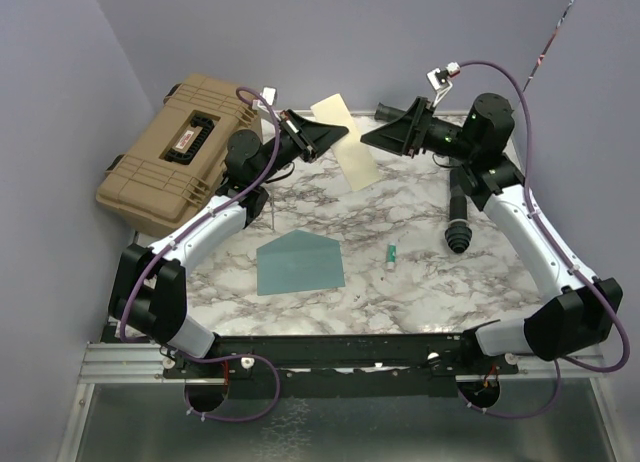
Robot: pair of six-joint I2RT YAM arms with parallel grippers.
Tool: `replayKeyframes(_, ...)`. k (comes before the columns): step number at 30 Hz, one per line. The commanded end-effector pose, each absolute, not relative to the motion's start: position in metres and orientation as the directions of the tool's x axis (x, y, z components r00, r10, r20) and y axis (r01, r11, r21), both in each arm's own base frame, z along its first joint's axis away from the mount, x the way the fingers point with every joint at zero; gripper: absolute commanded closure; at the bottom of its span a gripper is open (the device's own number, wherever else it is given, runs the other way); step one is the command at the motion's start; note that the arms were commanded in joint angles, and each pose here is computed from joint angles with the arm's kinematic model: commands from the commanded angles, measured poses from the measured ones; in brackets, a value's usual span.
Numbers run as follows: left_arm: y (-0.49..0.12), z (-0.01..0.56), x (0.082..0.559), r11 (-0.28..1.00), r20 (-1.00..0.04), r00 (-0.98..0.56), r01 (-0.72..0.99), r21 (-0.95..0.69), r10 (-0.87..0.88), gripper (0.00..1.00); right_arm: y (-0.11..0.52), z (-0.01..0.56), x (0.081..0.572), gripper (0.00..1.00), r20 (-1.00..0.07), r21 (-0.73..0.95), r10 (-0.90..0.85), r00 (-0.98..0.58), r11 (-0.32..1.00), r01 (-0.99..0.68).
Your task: Place the letter into the envelope and seal it
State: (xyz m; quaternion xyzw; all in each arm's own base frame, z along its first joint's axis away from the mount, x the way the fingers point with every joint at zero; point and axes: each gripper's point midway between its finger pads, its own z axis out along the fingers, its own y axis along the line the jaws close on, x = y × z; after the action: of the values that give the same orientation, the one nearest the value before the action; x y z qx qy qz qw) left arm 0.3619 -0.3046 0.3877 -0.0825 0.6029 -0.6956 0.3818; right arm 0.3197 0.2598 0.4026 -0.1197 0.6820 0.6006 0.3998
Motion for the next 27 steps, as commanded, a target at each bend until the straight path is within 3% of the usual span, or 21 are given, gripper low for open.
replayKeyframes(1,-0.307,0.415,0.337,-0.023,-0.412,-0.702,0.520,-0.854,-0.581,1.00,0.260,0.394,0.322,0.22,-0.760,0.650,0.252,-0.599,0.307,-0.696)
replayKeyframes(5,-0.306,0.422,0.331,-0.030,-0.429,-0.701,0.539,-0.842,-0.570,1.00,0.266,0.384,0.330,0.20,-0.747,0.664,0.225,-0.625,0.289,-0.690)
replayKeyframes(11,-0.308,0.421,0.329,-0.040,-0.425,-0.716,0.533,-0.845,-0.554,1.00,0.280,0.389,0.307,0.25,-0.682,0.726,0.194,-0.706,0.059,-0.685)
replayKeyframes(19,-0.309,0.419,0.329,-0.035,-0.432,-0.714,0.537,-0.843,-0.551,1.00,0.284,0.391,0.296,0.61,-0.630,0.766,0.161,-0.760,-0.031,-0.642)
replayKeyframes(24,-0.308,0.418,0.328,-0.027,-0.442,-0.705,0.546,-0.838,-0.554,1.00,0.287,0.384,0.301,0.72,-0.603,0.791,0.146,-0.784,-0.019,-0.612)
replayKeyframes(27,-0.306,0.419,0.328,-0.016,-0.452,-0.690,0.557,-0.830,-0.566,1.00,0.288,0.375,0.308,0.92,-0.577,0.814,0.153,-0.803,0.019,-0.581)
